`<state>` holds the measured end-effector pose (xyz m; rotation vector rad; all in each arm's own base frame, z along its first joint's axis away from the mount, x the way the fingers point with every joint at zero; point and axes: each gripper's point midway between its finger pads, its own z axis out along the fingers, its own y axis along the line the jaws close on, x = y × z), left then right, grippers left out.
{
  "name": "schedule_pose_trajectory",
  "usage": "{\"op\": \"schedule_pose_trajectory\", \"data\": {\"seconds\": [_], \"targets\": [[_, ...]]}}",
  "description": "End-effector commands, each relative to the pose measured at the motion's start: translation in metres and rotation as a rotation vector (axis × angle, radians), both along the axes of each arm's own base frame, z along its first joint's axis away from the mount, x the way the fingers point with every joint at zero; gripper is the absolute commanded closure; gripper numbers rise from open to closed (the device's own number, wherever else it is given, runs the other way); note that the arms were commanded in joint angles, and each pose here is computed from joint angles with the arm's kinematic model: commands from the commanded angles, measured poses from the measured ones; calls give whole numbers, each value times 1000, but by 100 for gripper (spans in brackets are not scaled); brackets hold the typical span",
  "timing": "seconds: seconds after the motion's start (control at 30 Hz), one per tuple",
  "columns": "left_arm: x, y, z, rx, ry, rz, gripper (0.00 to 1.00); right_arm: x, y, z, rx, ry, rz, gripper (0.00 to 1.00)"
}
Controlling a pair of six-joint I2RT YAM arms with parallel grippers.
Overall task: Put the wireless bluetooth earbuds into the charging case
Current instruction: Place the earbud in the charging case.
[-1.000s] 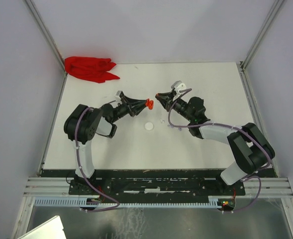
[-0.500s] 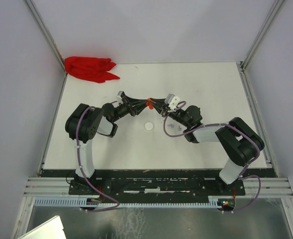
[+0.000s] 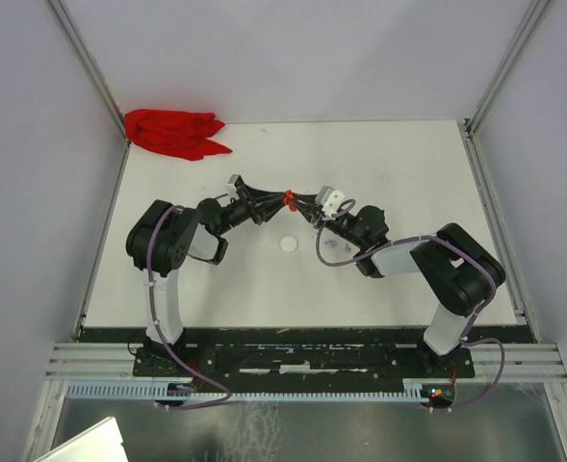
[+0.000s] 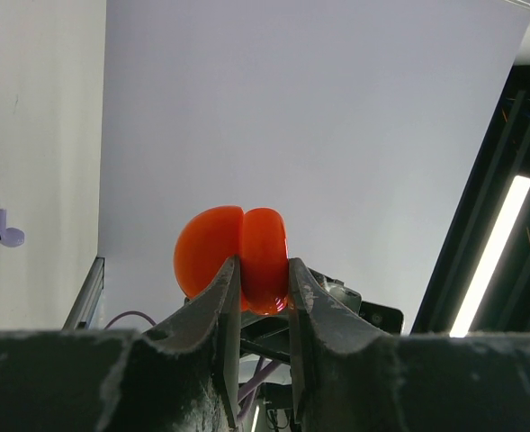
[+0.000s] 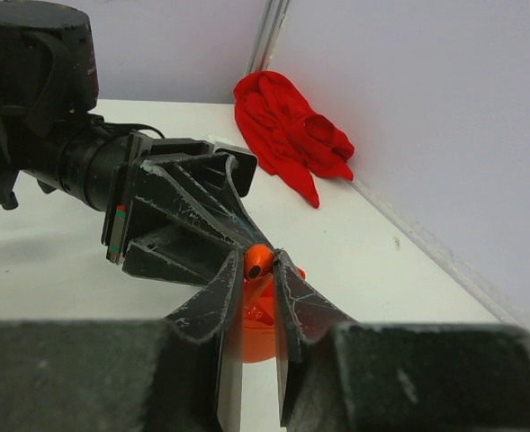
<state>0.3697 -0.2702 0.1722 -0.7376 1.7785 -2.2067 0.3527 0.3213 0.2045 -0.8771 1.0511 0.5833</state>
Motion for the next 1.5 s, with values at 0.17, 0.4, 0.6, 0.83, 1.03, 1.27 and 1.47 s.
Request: {"op": "schedule_pose_trajectory", "data": {"seconds": [0.17,0.4,0.6,0.83,1.03,1.27,1.47], "targets": [[-23,3,57,-75,-251,-36,97,4,-4,8,28,-40,-34,99],[-24,3,60,-76,-258,-34,97,6,-6,4,21,-35,-51,98],[-25,3,58,-73,-254,-32,97,7,-8,6,22,-41,-67,98],[-23,4,56,-74,-249,-24,97,7,-9,4,9,-36,-67,98],[-19,4,59,-81,-253,-9,97,4,-7,1,8,-10,-52,96],[-14,4,59,-85,-256,4,97,4,-8,-1,9,7,-53,84],[-12,4,58,-85,-256,10,97,3,-8,-1,18,15,-50,74]]}}
